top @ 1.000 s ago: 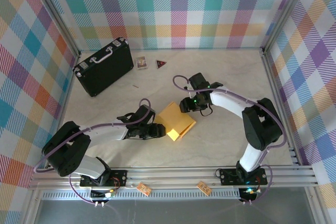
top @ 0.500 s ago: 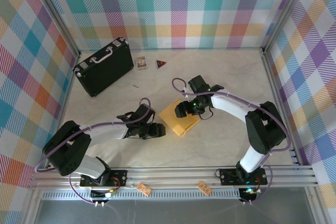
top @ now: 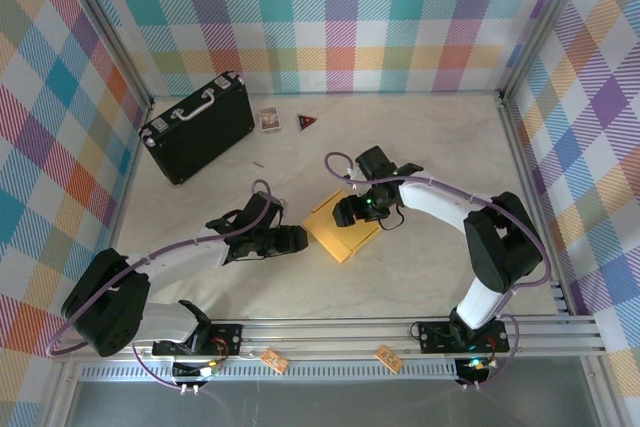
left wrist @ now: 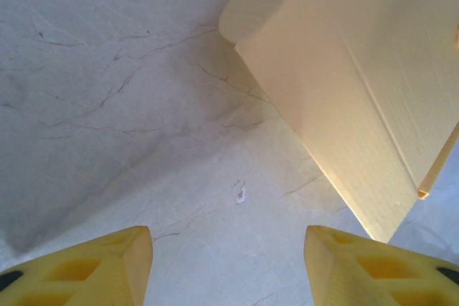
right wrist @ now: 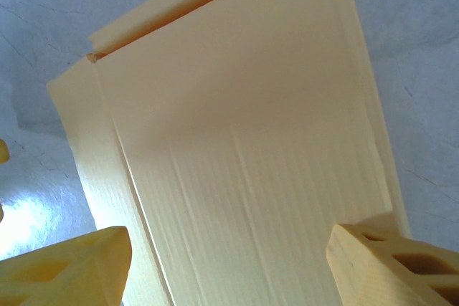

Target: Fold the paper box

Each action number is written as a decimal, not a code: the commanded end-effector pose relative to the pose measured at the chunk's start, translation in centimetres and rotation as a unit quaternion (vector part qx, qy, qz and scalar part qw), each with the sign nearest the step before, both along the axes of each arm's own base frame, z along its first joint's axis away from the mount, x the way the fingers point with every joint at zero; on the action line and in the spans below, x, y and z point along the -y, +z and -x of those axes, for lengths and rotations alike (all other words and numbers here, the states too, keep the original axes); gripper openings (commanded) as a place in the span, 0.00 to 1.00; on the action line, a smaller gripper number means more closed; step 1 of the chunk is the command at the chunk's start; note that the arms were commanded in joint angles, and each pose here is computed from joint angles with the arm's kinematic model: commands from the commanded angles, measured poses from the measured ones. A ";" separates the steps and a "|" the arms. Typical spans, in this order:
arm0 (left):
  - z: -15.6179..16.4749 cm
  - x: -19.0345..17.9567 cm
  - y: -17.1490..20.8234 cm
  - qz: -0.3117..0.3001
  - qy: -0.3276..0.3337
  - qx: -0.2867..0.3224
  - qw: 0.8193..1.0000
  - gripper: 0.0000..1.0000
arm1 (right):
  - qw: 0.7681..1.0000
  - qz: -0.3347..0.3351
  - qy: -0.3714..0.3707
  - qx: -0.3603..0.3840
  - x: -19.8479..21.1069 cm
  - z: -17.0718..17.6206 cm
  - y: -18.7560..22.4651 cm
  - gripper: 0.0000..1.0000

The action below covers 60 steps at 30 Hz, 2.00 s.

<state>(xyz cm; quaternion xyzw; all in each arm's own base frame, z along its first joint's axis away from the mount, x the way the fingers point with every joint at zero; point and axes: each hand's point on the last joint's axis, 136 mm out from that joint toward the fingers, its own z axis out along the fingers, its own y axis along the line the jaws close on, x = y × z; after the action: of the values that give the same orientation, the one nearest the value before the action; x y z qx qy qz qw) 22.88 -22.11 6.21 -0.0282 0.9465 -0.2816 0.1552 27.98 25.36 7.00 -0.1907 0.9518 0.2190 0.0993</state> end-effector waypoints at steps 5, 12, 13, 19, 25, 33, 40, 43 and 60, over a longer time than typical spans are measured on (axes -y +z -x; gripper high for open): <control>-2.3 3.1 3.3 0.103 0.007 0.020 0.994 0.52 | 0.998 0.048 -0.003 -0.030 1.4 0.9 -2.6 0.74; -4.0 3.9 2.8 0.073 -0.004 0.013 0.997 0.38 | 0.998 0.047 -0.001 -0.030 1.3 0.8 -2.6 0.73; -4.1 3.8 2.6 0.060 -0.007 0.013 0.998 0.37 | 0.998 0.047 -0.001 -0.031 1.3 0.8 -2.6 0.73; -5.5 1.3 3.9 0.006 -0.023 0.050 0.998 0.42 | 0.998 0.049 0.002 -0.032 1.4 1.0 -2.6 0.73; -7.1 1.6 3.9 0.034 -0.060 0.061 0.996 0.40 | 0.998 0.052 0.003 -0.035 1.4 1.0 -2.8 0.73; -8.0 3.1 1.6 0.052 -0.101 0.067 0.991 0.36 | 0.998 0.050 0.002 -0.039 1.1 0.7 -2.3 0.73; -8.8 3.1 0.0 0.043 -0.098 0.063 0.992 0.34 | 0.998 0.053 0.003 -0.042 1.2 0.8 -2.5 0.73; -8.9 3.2 -0.7 0.044 -0.098 0.059 0.992 0.33 | 0.998 0.054 0.003 -0.043 1.3 0.9 -2.7 0.73; -8.8 4.1 -1.8 0.084 -0.106 0.036 0.990 0.22 | 0.997 0.055 0.006 -0.049 1.3 1.1 -2.9 0.72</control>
<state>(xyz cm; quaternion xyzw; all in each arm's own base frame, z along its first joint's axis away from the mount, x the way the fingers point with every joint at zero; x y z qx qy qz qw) 31.80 -25.86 5.10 0.0711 0.9132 -0.3631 0.1709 28.71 25.27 6.85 -0.1888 0.9561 0.2026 0.0955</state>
